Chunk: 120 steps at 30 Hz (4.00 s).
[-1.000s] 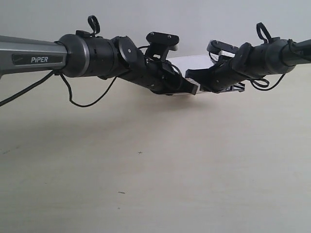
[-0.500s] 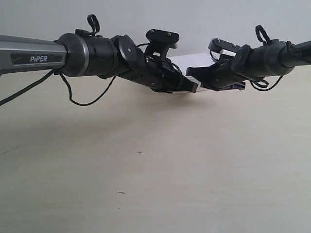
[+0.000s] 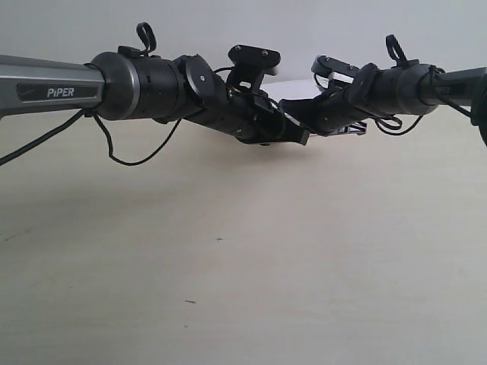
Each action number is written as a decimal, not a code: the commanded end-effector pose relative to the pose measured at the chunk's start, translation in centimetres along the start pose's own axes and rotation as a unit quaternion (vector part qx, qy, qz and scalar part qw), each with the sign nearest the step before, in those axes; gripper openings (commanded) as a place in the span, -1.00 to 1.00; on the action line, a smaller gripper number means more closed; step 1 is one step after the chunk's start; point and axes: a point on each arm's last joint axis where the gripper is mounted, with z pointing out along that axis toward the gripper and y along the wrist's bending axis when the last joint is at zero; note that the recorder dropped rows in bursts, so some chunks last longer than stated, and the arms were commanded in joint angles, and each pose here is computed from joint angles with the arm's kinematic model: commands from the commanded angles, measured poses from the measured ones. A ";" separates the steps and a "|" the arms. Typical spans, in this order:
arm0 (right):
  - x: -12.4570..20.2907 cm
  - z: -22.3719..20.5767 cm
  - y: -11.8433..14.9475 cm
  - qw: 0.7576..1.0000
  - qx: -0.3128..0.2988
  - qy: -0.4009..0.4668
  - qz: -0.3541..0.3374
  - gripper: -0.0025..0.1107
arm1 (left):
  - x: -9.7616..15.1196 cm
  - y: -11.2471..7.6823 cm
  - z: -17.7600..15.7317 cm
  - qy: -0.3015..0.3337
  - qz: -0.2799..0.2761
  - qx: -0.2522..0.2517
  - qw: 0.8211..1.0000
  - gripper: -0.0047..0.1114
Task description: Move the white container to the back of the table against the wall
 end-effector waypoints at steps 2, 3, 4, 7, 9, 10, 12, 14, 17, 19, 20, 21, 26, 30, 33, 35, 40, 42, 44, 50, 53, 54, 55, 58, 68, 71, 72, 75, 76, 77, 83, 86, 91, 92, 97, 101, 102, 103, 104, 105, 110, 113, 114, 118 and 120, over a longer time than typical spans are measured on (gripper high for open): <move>-1.5 -0.4 0.7 0.999 -0.008 -0.031 -0.001 -0.96 | -0.4 -0.3 -0.4 -0.008 0.002 0.000 1.000 -0.92; -1.8 -0.6 0.9 0.999 -0.010 -0.037 -0.002 -0.96 | -0.4 -0.3 -0.4 -0.008 0.002 0.000 1.000 -0.92; -1.9 -0.6 0.9 0.999 -0.010 -0.039 -0.002 -0.96 | -0.4 -0.3 -0.4 -0.008 0.002 0.000 1.000 -0.92; -2.1 -0.7 1.0 0.999 -0.012 -0.040 -0.004 -0.96 | -0.4 -0.3 -0.4 -0.009 0.002 -0.001 1.000 -0.92; -1.9 -0.6 1.0 1.000 -0.012 -0.028 -0.008 -0.96 | -0.4 -0.3 -0.4 -0.009 0.002 -0.001 1.000 -0.92; -1.8 -0.6 1.0 1.000 -0.012 -0.025 -0.009 -0.96 | -0.4 -0.3 -0.4 -0.008 0.002 0.000 1.000 -0.92; -1.8 -0.6 1.0 1.000 -0.011 -0.026 -0.009 -0.96 | -0.4 -0.3 -0.4 -0.007 0.003 0.001 1.000 -0.92; -1.9 -0.6 0.9 0.999 -0.006 -0.028 -0.027 -0.96 | -0.6 -0.4 -0.7 -0.006 0.008 0.004 1.000 -0.92; -1.8 -0.6 0.8 0.999 0.001 -0.024 -0.046 -0.96 | -0.8 -0.5 -0.9 -0.008 0.016 0.004 1.000 -0.92; -1.7 -0.6 0.8 0.999 0.001 -0.020 -0.047 -0.96 | -0.9 -0.5 -1.0 -0.010 0.018 0.004 1.000 -0.92; -1.7 -0.6 0.8 0.999 0.001 -0.019 -0.049 -0.96 | -1.0 -0.5 -1.1 -0.011 0.019 0.004 1.000 -0.92; -1.7 -0.6 0.7 0.999 0.002 -0.017 -0.050 -0.96 | -1.0 -0.5 -1.1 -0.011 0.019 0.004 1.000 -0.92; -1.3 -0.6 0.7 0.998 0.003 0.002 -0.055 -0.96 | -1.4 -0.7 -1.6 -0.012 0.021 0.008 1.000 -0.92; -1.1 -0.6 0.7 0.998 0.003 0.013 -0.056 -0.96 | -1.9 -0.8 -2.2 -0.019 0.024 0.008 1.000 -0.92; -1.2 -0.8 0.8 0.998 0.002 0.018 -0.056 -0.96 | -1.9 -0.9 -2.4 -0.017 0.024 0.011 1.000 -0.92; -1.1 -1.0 0.9 0.998 0.001 0.028 -0.058 -0.96 | -1.9 -1.0 -2.4 -0.011 0.024 0.015 1.000 -0.92; -1.2 -2.0 1.3 0.997 -0.003 0.053 -0.061 -0.96 | -1.7 -1.1 -2.5 -0.001 0.025 0.022 0.999 -0.92; -1.9 -2.9 1.8 0.996 -0.008 0.049 -0.075 -0.96 | -2.0 -1.2 -2.8 -0.005 0.026 0.023 0.999 -0.92; -2.7 -4.2 2.4 0.995 -0.013 0.043 -0.091 -0.96 | -2.4 -1.3 -3.3 -0.009 0.027 0.024 0.999 -0.92; -4.1 -7.7 3.7 0.990 -0.022 0.063 -0.122 -0.96 | -4.3 -1.8 -5.7 -0.037 0.033 0.026 0.998 -0.92; -4.7 -9.5 4.4 0.988 -0.029 0.071 -0.131 -0.96 | -5.0 -2.2 -6.9 -0.043 0.036 0.031 0.998 -0.92; -4.9 -10.0 4.6 0.988 -0.031 0.070 -0.133 -0.96 | -5.2 -2.3 -7.1 -0.043 0.037 0.034 0.998 -0.92; -5.2 -10.8 4.8 0.987 -0.033 0.068 -0.138 -0.96 | -5.4 -2.4 -7.6 -0.045 0.039 0.036 0.998 -0.92; -6.2 -13.4 5.7 0.986 -0.042 0.061 -0.150 -0.96 | -6.2 -2.8 -9.0 -0.053 0.042 0.041 0.997 -0.92; -7.6 -20.1 7.7 0.981 -0.060 0.062 -0.171 -0.96 | -8.7 -3.8 -13.8 -0.097 0.058 0.047 0.992 -0.92; -7.8 -22.5 8.2 0.979 -0.066 0.069 -0.178 -0.96 | -9.2 -4.2 -15.7 -0.094 0.082 0.046 0.991 -0.92; -7.9 -23.7 8.4 0.978 -0.069 0.070 -0.182 -0.96 | -9.2 -4.4 -16.8 -0.100 0.084 0.044 0.990 -0.92; -6.9 -26.0 8.4 0.978 -0.069 0.075 -0.182 -0.96 | -8.6 -4.6 -19.2 -0.117 0.073 0.035 0.990 -0.92; -6.0 -27.5 8.2 0.977 -0.068 0.075 -0.185 -0.96 | -8.0 -4.7 -20.5 -0.122 0.071 0.030 0.989 -0.92; -5.0 -28.6 7.9 0.978 -0.066 0.070 -0.185 -0.96 | -7.2 -4.7 -21.8 -0.127 0.071 0.024 0.989 -0.92; 1.6 -37.4 6.2 0.981 -0.065 0.001 -0.182 -0.96 | -2.6 -5.1 -30.0 -0.207 0.049 -0.015 0.977 -0.92; 4.9 -41.2 5.3 0.980 -0.070 -0.037 -0.184 -0.96 | 0.6 -5.3 -32.8 -0.221 0.036 -0.018 0.974 -0.92; 9.5 -44.6 3.9 0.976 -0.076 -0.075 -0.188 -0.96 | 4.6 -5.3 -36.3 -0.270 0.033 -0.037 0.962 -0.92; 10.3 -44.9 3.6 0.976 -0.076 -0.079 -0.188 -0.96 | 5.5 -5.3 -37.0 -0.279 0.033 -0.040 0.959 -0.92; 13.9 -47.0 2.4 0.973 -0.092 -0.126 -0.173 -0.96 | 9.3 -5.4 -39.3 -0.306 0.032 -0.039 0.951 -0.92; 15.9 -47.7 2.0 0.970 -0.117 -0.142 -0.157 -0.96 | 11.4 -5.6 -41.1 -0.336 0.030 -0.034 0.941 -0.92; 16.3 -47.8 1.9 0.970 -0.118 -0.145 -0.157 -0.96 | 11.9 -5.7 -41.4 -0.341 0.031 -0.034 0.939 -0.92; 16.5 -47.8 1.7 0.970 -0.118 -0.146 -0.157 -0.96 | 12.2 -5.7 -41.5 -0.343 0.031 -0.033 0.938 -0.92; 16.7 -47.7 1.6 0.970 -0.118 -0.147 -0.156 -0.96 | 12.6 -5.7 -41.7 -0.347 0.031 -0.033 0.937 -0.92; 16.9 -47.6 1.5 0.969 -0.117 -0.149 -0.156 -0.96 | 12.9 -5.7 -41.8 -0.349 0.031 -0.033 0.936 -0.92; 17.1 -47.2 1.5 0.971 -0.121 -0.143 -0.147 -0.96 | 13.4 -5.6 -41.6 -0.347 0.031 -0.033 0.937 -0.92; 16.8 -47.3 1.5 0.969 -0.124 -0.158 -0.142 -0.96 | 13.3 -5.6 -41.7 -0.352 0.031 -0.036 0.935 -0.92; 16.7 -47.3 1.5 0.968 -0.124 -0.165 -0.140 -0.96 | 13.3 -5.6 -41.7 -0.353 0.031 -0.036 0.934 -0.92; 16.4 -47.4 1.6 0.966 -0.126 -0.183 -0.134 -0.96 | 13.3 -5.6 -41.8 -0.354 0.032 -0.037 0.934 -0.92; 16.4 -47.4 1.6 0.966 -0.126 -0.184 -0.134 -0.96 | 13.3 -5.6 -41.8 -0.354 0.032 -0.037 0.934 -0.92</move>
